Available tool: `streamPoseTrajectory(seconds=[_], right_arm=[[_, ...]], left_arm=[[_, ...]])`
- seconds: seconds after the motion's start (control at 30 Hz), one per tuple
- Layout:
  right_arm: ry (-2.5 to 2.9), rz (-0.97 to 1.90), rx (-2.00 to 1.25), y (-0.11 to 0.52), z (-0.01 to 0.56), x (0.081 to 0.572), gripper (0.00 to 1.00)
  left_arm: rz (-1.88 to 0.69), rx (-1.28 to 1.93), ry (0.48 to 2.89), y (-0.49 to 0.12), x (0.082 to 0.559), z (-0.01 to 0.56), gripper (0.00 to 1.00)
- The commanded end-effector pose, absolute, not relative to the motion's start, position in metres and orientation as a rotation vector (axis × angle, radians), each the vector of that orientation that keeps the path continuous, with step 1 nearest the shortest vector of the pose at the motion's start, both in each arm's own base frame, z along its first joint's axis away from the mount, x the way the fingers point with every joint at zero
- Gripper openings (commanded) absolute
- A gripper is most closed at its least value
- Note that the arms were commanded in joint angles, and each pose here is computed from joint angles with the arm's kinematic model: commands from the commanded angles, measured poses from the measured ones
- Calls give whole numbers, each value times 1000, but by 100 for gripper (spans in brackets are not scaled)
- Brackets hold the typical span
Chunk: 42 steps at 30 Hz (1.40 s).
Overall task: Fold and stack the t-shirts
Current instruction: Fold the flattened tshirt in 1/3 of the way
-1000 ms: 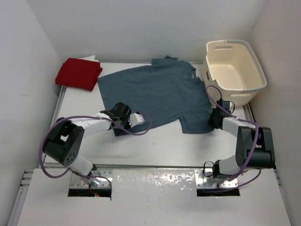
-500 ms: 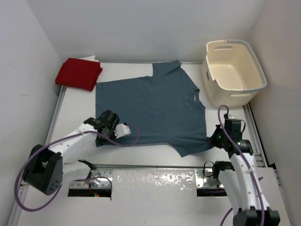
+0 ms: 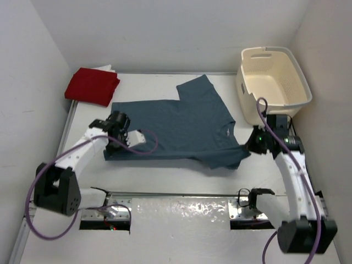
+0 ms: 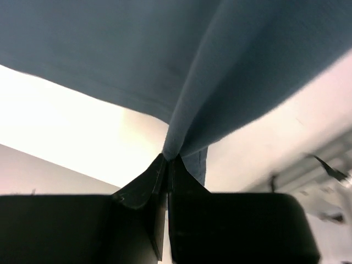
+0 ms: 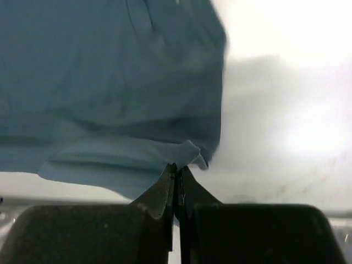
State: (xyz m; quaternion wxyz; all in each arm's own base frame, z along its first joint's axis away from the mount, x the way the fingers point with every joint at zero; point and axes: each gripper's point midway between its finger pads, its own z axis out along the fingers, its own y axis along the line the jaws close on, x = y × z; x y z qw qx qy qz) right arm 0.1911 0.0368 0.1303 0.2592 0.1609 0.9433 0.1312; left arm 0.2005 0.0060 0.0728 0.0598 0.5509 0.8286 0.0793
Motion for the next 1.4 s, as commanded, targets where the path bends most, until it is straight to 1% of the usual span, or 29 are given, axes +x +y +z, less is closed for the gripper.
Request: streamPoseTrajectory(seconds=[0.0,0.03,0.07,0.1,0.13,0.17,0.2,0.23,0.33,0.43,0.63,0.7,0.73,0.8,0.87,0.93,0.97,1.0,1.03,1.07,1.1,1.13,1.17,1.2,1.23,1.27,1.3,1.33,1.37], right_arm=[[2337,285,344,23,166,272,0],[2357,274,336,24,159,286,0],[2311,290,288,31,170,305,0],[2319,297,255,38,169,313,0],[2374,289,205,47,152,323,0],[2387,291,136,60,148,329,0],[2397,270,115,62,146,337,0],[2455,260,117,63,127,343,0],[2466,223,104,61,113,367,0],[2448,173,79,58,121,393,0],[2511,159,31,60,102,409,0],[2525,169,26,62,97,412,0],[2530,179,20,64,95,416,0],[2540,180,14,65,92,419,0],[2550,176,5,66,89,429,0],[2549,188,-11,70,92,437,0],[2550,189,-21,72,91,439,0],[2569,185,-28,72,87,439,0],[2563,189,-45,77,90,440,0],[2563,189,-55,79,90,440,0],[2554,193,-63,82,91,440,0],[2555,194,-62,83,90,438,0],[2550,200,-57,84,91,439,0],[2544,198,-52,84,92,439,0],[2542,197,-51,84,92,438,0],[2536,200,-45,84,93,439,0],[2530,203,-42,84,94,439,0],[2532,204,-43,84,93,438,0],[2529,203,-42,84,95,439,0]], left_arm=[[207,1661,2457,-6,240,85,0],[192,1661,2454,-11,252,85,0],[192,1647,2445,-12,261,85,0],[185,1662,2454,-13,266,79,0],[213,1660,2448,-11,275,80,0],[233,1654,2447,-10,282,78,0],[235,1669,2457,-9,289,74,0],[249,1655,2471,-5,295,73,0],[252,1591,2510,3,317,67,0],[277,1492,2550,15,337,65,0],[293,1387,2624,23,352,50,0],[285,1373,2649,23,351,44,3],[275,1360,2678,23,349,36,11],[293,1306,2705,28,353,33,21],[327,1139,2729,34,371,36,37],[356,875,2750,52,392,46,40],[367,733,2702,65,416,68,42],[309,597,2670,79,426,82,43],[260,525,2575,79,438,114,43],[113,566,2475,63,444,134,43],[81,657,2416,51,440,145,43],[130,846,2321,44,431,165,35],[104,986,2333,27,411,146,30],[95,1090,2335,23,398,138,26],[55,1246,2365,20,374,121,25],[-5,1324,2424,18,353,97,25],[-45,1428,2481,21,332,84,28],[-94,1474,2543,22,319,65,37],[-69,1494,2587,30,314,57,43]])
